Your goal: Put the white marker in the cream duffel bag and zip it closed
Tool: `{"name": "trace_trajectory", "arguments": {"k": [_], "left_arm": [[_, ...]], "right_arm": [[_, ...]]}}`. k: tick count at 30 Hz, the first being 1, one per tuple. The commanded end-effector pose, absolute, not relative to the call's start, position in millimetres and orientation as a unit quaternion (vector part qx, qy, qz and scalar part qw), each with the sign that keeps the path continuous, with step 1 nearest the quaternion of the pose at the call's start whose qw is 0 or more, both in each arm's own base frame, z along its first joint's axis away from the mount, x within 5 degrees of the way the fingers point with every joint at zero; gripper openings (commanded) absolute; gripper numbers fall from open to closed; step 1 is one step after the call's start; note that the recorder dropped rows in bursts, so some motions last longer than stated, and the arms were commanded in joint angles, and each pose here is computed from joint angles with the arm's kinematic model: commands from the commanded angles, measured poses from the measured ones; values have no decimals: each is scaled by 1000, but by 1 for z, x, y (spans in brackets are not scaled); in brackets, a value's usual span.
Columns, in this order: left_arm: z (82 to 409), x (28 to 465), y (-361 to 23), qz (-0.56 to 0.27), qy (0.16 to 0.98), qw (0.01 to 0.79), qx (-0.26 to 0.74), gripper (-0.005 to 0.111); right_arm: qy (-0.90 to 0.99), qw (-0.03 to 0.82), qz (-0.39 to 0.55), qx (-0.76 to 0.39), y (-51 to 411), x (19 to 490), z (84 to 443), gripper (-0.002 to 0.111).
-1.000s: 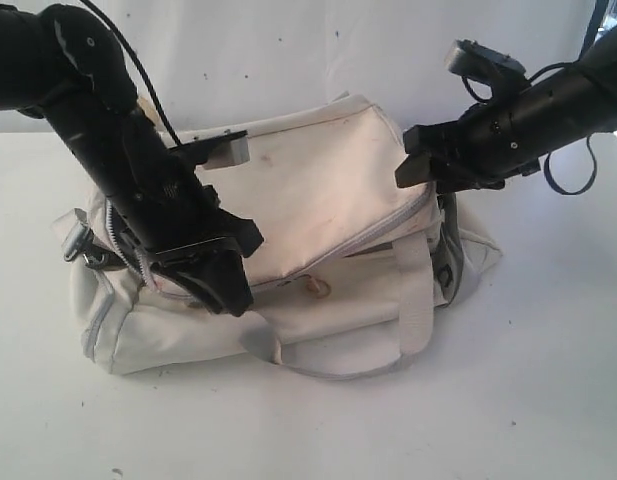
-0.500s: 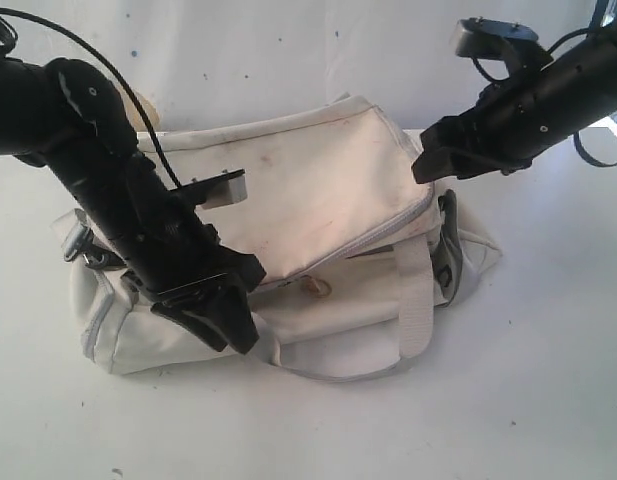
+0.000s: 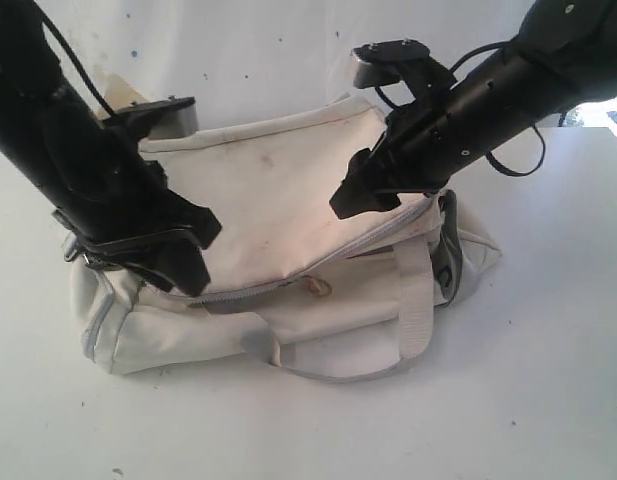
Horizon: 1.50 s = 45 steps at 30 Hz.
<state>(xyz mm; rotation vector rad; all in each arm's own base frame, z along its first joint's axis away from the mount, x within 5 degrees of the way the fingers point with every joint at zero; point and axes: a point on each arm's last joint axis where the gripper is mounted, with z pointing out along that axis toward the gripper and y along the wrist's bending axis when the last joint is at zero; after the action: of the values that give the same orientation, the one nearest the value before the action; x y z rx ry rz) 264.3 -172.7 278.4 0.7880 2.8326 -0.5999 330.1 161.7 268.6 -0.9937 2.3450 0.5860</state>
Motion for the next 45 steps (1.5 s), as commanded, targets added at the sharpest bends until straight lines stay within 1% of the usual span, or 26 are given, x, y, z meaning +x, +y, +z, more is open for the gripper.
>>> {"name": "trace_trajectory", "arguments": {"k": [1,5,7,12,18,23,27,30,34,37,42,45], "left_arm": [[284,272,-145,-156,960,84,216,32],[288,279,-127,-155,966,93,186,22],[289,281,-119,-154,968,95,173,19],[293,282,-95,-133,976,88,148,20],[302,281,-64,-123,982,92,108,20],[303,284,-42,-104,985,100,90,20],[303,284,-41,-98,986,100,91,20],[303,284,-41,-98,986,100,91,20],[303,284,-41,-98,986,100,91,20],[303,284,-41,-98,986,100,91,20],[303,284,-41,-98,986,100,91,20],[303,284,-41,-98,986,100,91,20]], "right_arm": [[853,276,215,-387,173,325,273,55],[832,272,217,-433,192,320,265,55],[824,269,214,-451,201,319,258,55],[800,282,192,-493,221,322,238,56],[785,303,171,-513,246,322,217,69],[757,320,148,-550,280,313,192,70],[732,342,117,-577,295,312,174,70],[730,351,99,-578,296,318,162,70],[730,375,74,-566,296,326,154,70],[731,389,59,-558,296,331,148,67],[733,376,65,-563,297,329,144,60],[733,373,67,-564,297,328,143,54]]}}
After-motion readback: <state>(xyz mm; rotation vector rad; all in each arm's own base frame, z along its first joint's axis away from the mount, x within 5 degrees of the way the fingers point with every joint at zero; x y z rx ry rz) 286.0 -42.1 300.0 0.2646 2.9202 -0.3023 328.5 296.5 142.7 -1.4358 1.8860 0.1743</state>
